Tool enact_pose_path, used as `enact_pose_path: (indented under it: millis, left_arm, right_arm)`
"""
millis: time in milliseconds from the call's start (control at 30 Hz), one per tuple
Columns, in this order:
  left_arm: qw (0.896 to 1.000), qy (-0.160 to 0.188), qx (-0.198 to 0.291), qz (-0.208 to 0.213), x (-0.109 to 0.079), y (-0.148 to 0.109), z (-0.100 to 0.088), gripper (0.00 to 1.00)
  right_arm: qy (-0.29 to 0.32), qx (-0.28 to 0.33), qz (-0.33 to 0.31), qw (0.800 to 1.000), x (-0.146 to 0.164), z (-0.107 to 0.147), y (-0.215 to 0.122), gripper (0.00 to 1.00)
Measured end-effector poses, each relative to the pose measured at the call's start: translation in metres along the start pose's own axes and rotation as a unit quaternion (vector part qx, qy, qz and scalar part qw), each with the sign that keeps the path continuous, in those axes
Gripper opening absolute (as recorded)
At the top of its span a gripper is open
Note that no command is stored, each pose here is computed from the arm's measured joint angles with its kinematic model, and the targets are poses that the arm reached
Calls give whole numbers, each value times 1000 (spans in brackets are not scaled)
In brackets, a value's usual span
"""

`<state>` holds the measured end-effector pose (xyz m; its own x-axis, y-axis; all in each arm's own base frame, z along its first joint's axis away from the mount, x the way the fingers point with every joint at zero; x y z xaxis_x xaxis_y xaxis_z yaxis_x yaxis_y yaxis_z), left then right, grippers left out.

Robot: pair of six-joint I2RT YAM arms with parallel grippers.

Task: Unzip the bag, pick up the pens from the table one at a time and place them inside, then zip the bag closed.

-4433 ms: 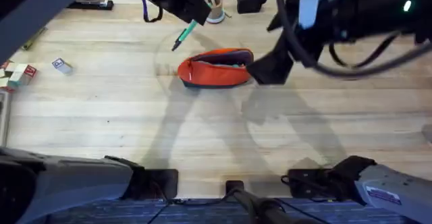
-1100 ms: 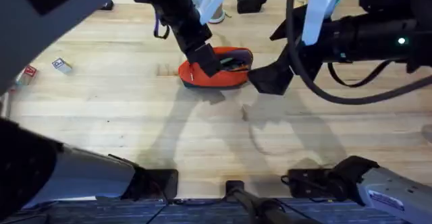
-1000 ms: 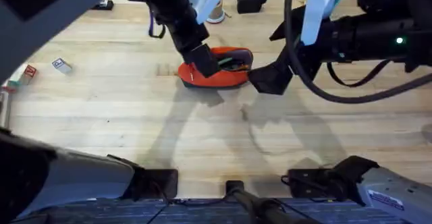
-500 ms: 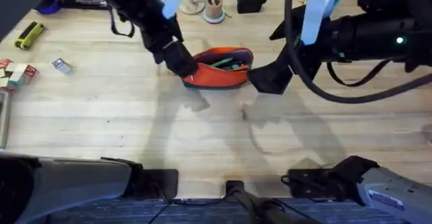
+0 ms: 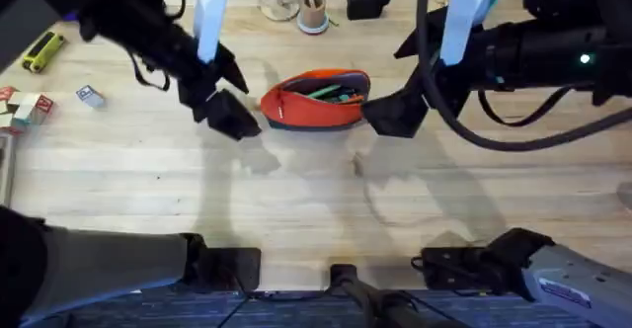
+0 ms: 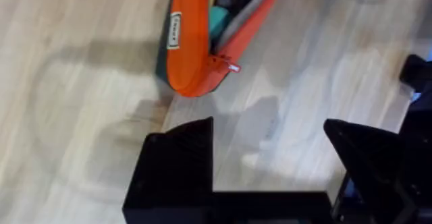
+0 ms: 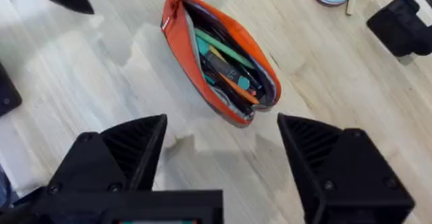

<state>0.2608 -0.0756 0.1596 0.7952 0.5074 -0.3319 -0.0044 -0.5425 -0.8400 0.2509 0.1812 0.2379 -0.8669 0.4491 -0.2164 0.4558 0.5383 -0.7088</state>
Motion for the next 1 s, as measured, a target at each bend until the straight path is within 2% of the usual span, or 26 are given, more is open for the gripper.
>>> enact_pose_path:
  millis: [133,300,500,667,867,900,1000]
  left_arm:
    - [999,-2,-29,18,2,1,9,995]
    - [997,31,-74,-20,25,-7,-1,995]
    - [996,46,-75,-13,21,-5,1,995]
    - [994,86,-69,12,12,7,17,995]
    - [984,134,-116,13,15,9,27,996]
    - [977,148,-153,-6,24,2,24,995]
    - [969,157,-189,-19,29,-6,20,996]
  right_arm:
    - [0,-1,0,1000,0,0,0,997]
    - [-1,-3,2,1000,-1,-2,0,998]
    - [-5,-13,9,1000,-4,-6,0,998]
    - [-5,-13,9,1000,-4,-6,0,998]
    - [-5,-13,9,1000,-4,-6,0,998]
    - [-5,-13,9,1000,-4,-6,0,998]
    - [-5,-15,10,1000,-5,-7,0,998]
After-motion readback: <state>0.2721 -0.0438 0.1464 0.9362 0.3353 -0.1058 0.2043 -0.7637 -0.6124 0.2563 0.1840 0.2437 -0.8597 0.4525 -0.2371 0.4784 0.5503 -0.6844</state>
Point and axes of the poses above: each hand's point on the last joint's axis, 136 mm out from that joint toward the fingers, its own y axis out along the fingers, its own x axis along the line the jaws close on, z = x × y, the point moved 1 cm from there along -y, back along the fingers, and after that the axes turned 11 degrees about -y, right-handed, at the moved point
